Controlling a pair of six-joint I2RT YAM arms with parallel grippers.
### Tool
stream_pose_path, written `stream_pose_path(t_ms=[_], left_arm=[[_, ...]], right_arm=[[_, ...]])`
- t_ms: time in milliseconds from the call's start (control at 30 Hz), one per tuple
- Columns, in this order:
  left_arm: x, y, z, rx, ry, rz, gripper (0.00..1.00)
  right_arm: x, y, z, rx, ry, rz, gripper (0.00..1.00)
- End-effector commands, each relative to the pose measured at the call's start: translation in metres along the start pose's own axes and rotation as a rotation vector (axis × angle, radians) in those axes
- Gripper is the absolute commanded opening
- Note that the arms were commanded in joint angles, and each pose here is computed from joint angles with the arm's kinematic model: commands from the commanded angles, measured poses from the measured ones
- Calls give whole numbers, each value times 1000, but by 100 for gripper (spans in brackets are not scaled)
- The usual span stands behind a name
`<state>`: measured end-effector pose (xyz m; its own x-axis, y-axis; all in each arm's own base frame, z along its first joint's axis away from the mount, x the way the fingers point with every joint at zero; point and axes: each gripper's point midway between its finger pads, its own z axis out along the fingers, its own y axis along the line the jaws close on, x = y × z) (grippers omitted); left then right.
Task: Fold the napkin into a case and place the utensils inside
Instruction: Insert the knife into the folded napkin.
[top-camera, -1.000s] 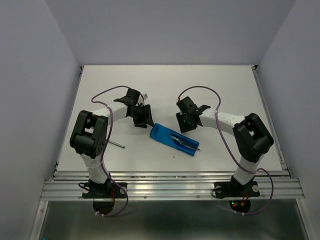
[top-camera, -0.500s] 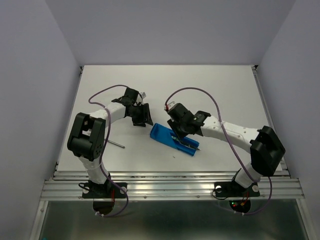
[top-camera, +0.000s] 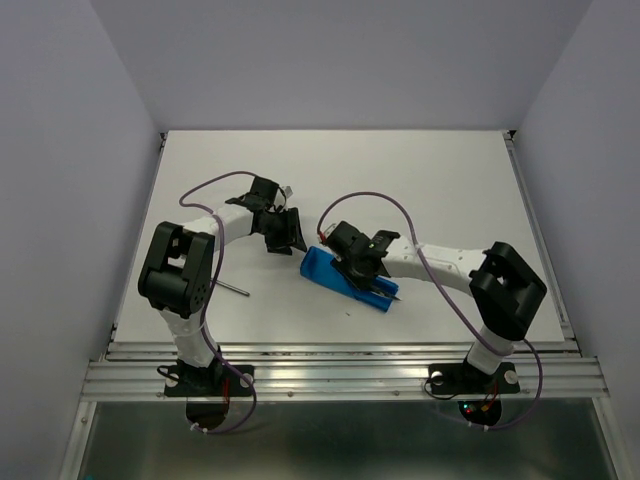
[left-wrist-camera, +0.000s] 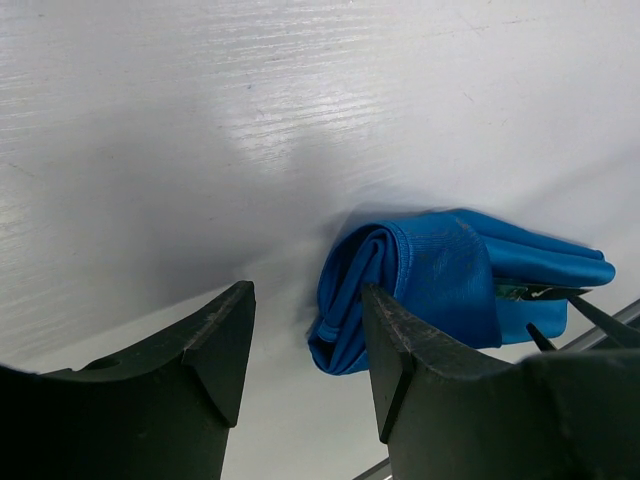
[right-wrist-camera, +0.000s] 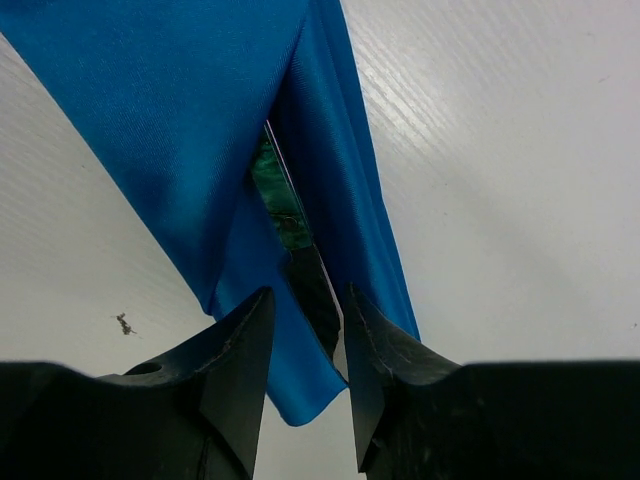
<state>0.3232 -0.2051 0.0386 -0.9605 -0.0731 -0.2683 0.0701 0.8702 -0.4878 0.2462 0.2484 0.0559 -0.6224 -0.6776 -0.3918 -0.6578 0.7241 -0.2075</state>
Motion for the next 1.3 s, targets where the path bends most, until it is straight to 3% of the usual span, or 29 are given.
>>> stream_pose_path(t_ms=[0, 667, 867, 1000, 1133, 1267], left_arm=[[-10, -10, -5, 26, -26, 14, 57], [-5, -8, -5, 21, -23, 2, 57], [-6, -10, -7, 25, -28, 1, 56], [-5, -9, -7, 26, -26, 3, 56], [-3, -8, -5, 28, -16, 6, 56], [1, -7, -2, 29, -2, 9, 56]], right_arm=[[0, -2, 7, 15, -1, -39, 40], [-17, 9, 28, -19, -47, -62, 35], [-19, 9, 32, -14, -44, -75, 24], [-21, 6, 34, 2, -43, -90, 23], [-26, 5, 30, 4, -65, -89, 9], [-32, 2, 24, 16, -86, -90, 7]])
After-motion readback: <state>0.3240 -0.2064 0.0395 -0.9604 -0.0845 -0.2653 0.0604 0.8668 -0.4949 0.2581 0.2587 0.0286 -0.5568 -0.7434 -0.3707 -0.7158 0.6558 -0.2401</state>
